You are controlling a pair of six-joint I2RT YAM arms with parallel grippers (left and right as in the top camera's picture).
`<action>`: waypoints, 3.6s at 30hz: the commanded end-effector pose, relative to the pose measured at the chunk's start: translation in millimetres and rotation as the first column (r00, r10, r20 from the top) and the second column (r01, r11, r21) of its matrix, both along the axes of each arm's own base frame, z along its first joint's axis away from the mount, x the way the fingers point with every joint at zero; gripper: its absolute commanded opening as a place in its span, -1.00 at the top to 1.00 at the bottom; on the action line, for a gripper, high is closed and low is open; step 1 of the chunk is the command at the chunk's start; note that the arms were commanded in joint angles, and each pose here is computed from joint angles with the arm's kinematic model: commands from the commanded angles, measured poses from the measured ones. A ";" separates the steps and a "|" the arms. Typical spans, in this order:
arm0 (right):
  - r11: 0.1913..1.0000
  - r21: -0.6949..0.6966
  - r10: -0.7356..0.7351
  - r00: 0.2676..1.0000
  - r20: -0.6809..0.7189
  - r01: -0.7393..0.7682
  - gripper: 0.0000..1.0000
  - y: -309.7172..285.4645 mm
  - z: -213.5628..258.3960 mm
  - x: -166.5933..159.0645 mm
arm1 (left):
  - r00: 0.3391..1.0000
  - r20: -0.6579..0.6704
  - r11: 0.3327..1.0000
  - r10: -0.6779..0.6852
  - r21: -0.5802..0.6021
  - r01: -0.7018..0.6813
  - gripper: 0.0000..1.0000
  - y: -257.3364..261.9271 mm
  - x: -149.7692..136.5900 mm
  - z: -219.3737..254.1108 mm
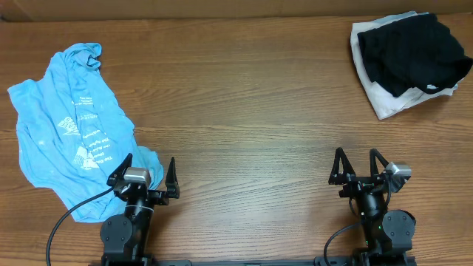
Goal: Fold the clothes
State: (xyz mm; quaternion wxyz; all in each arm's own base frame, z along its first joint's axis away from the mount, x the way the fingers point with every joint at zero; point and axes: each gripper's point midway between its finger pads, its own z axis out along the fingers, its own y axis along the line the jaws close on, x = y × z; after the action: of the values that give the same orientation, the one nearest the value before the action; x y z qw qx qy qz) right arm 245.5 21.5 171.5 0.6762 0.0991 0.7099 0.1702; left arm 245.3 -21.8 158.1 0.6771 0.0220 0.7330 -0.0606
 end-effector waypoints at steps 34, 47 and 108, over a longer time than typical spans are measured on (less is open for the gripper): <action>1.000 0.001 -0.023 1.000 0.001 0.023 -1.00 -3.6 -2.5 0.5 | 1.000 0.009 1.000 -0.001 -0.009 0.001 -1.00 0.2 -0.2 0.5; 0.995 -0.088 -0.040 0.997 0.068 0.046 -1.00 -7.2 16.4 -0.5 | 0.998 0.063 1.000 -0.017 -0.023 0.019 -1.00 -2.8 -2.5 23.4; 0.911 0.104 0.392 0.758 -0.521 -0.399 -0.71 69.1 36.1 43.5 | -0.024 -0.994 0.987 0.111 0.113 -0.111 0.50 14.8 71.4 -170.7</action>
State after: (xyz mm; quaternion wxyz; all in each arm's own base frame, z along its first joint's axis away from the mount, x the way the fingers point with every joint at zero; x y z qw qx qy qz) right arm 284.4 88.1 199.3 0.3967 -0.0080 0.8786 0.2659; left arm 315.7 -4.8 -2.4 -0.0338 -0.0830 0.9960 0.0050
